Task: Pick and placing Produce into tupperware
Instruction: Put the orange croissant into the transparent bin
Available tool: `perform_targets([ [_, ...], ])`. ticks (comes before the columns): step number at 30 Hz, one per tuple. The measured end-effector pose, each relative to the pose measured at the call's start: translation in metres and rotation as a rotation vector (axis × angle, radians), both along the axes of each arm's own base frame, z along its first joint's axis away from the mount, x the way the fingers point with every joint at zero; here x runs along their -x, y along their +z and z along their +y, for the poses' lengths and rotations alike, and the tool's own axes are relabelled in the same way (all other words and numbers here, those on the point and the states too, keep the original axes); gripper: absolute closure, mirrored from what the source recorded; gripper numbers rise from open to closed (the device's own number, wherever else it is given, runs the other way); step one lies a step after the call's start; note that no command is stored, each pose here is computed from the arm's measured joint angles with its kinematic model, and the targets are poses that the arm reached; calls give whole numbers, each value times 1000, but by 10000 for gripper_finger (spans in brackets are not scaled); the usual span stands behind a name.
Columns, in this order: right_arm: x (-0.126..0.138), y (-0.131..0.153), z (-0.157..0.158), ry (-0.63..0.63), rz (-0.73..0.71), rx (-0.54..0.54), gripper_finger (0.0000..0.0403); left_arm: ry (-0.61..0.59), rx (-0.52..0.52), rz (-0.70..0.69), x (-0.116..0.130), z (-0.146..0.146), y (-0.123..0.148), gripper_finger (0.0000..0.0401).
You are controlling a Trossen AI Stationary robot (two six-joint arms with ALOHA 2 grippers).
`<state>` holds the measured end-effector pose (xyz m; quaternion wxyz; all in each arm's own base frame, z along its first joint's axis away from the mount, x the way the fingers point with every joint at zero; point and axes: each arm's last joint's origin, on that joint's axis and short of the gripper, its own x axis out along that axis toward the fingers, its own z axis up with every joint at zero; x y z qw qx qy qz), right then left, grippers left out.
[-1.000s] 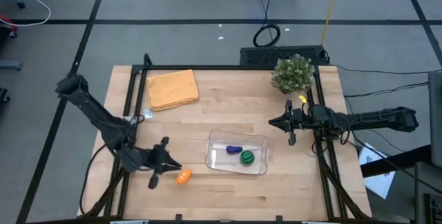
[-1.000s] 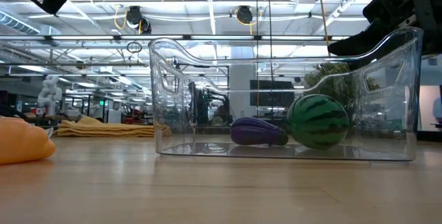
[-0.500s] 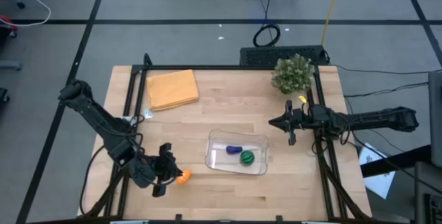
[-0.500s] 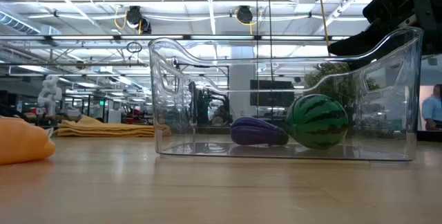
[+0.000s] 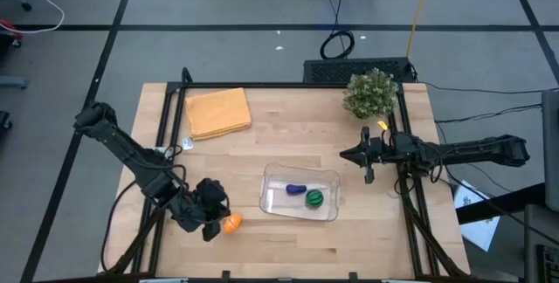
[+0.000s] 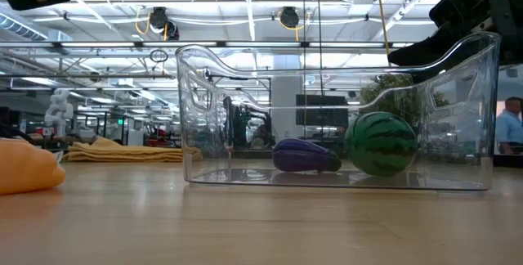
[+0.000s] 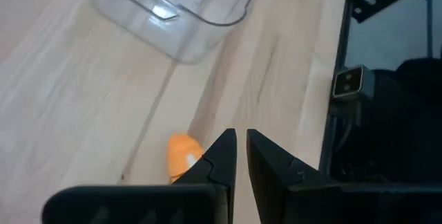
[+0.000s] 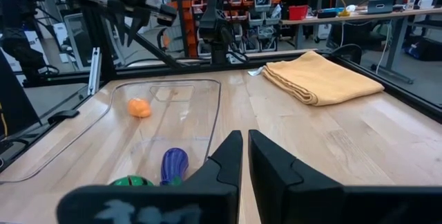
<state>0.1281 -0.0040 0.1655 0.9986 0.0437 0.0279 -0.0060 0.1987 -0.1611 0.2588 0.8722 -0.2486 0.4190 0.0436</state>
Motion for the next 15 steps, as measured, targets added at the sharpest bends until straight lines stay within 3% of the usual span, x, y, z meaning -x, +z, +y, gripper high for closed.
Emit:
perform_targets([
  [4,0,0,0,0,0,0,387,64,49,26,-3,-3,-5,364],
  [10,0,0,0,0,-1,0,387,103,184,178,-13,-15,-20,364],
  [15,0,0,0,0,0,0,387,124,186,261,-30,-29,-12,364],
])
